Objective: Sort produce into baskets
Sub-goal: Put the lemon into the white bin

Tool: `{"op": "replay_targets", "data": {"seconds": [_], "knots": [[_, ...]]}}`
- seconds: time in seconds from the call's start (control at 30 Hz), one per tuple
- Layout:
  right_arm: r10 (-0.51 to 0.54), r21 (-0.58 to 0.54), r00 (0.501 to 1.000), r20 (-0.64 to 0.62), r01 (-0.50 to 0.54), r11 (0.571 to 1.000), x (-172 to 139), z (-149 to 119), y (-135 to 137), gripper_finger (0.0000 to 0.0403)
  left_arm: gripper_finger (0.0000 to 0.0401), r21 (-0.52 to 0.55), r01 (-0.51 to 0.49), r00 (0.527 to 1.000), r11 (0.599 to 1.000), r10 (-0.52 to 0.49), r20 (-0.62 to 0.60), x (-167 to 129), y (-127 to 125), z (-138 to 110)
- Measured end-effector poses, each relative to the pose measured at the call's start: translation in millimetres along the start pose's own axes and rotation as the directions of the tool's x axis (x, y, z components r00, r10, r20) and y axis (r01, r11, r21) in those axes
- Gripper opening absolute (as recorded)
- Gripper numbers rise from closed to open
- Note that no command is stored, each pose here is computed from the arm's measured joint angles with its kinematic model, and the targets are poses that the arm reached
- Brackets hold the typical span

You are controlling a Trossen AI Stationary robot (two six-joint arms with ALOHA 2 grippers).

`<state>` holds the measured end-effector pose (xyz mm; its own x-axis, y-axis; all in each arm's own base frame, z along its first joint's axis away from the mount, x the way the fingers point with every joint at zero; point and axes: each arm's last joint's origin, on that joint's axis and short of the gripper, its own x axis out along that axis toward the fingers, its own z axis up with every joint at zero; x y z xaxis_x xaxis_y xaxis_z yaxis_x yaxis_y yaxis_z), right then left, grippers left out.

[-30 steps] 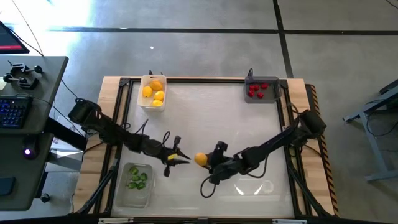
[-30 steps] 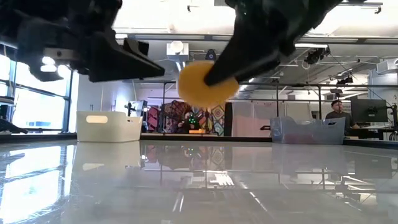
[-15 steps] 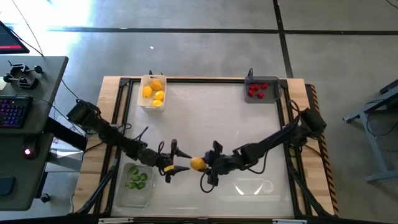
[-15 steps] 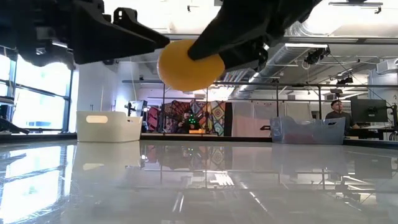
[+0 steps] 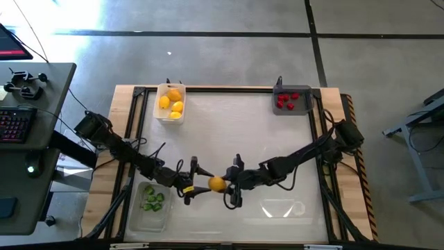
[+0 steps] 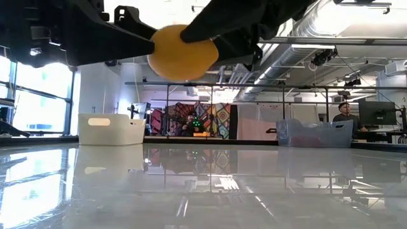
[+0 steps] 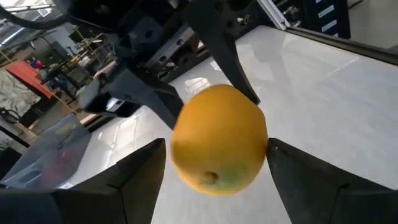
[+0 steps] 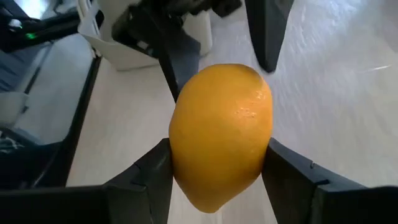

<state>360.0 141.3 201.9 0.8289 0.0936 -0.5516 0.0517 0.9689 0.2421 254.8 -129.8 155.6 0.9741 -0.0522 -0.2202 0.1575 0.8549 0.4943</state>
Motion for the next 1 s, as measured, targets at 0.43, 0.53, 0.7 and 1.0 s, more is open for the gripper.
{"op": "replay_targets", "data": {"seconds": [0.43, 0.53, 0.7, 1.0], "knots": [[0.053, 0.025, 0.999, 0.012, -0.053, 0.998, 3.4, 9.6, -11.9, 0.0189, 0.0267, 0.004, 0.004, 1.000, 1.000, -0.004, -0.003, -0.5, -1.1, -0.1], [0.058, 0.020, 0.998, 0.013, -0.059, 0.998, 3.6, 10.3, -12.7, 0.0189, 0.0267, 0.004, 0.004, 1.000, 1.000, -0.004, -0.002, -0.5, -1.2, 0.0], [0.058, -0.007, 0.998, 0.015, -0.058, 0.998, 3.6, 10.3, -12.7, 0.0207, 0.0261, 0.004, 0.004, 1.000, 1.000, -0.004, -0.001, -0.5, -1.2, 0.1], [0.040, -0.037, 0.999, 0.015, -0.040, 0.999, 0.7, 10.6, -11.8, 0.0263, 0.0204, -0.044, 0.008, 1.000, 0.999, -0.008, 0.000, -0.6, -1.3, 0.1]]}}
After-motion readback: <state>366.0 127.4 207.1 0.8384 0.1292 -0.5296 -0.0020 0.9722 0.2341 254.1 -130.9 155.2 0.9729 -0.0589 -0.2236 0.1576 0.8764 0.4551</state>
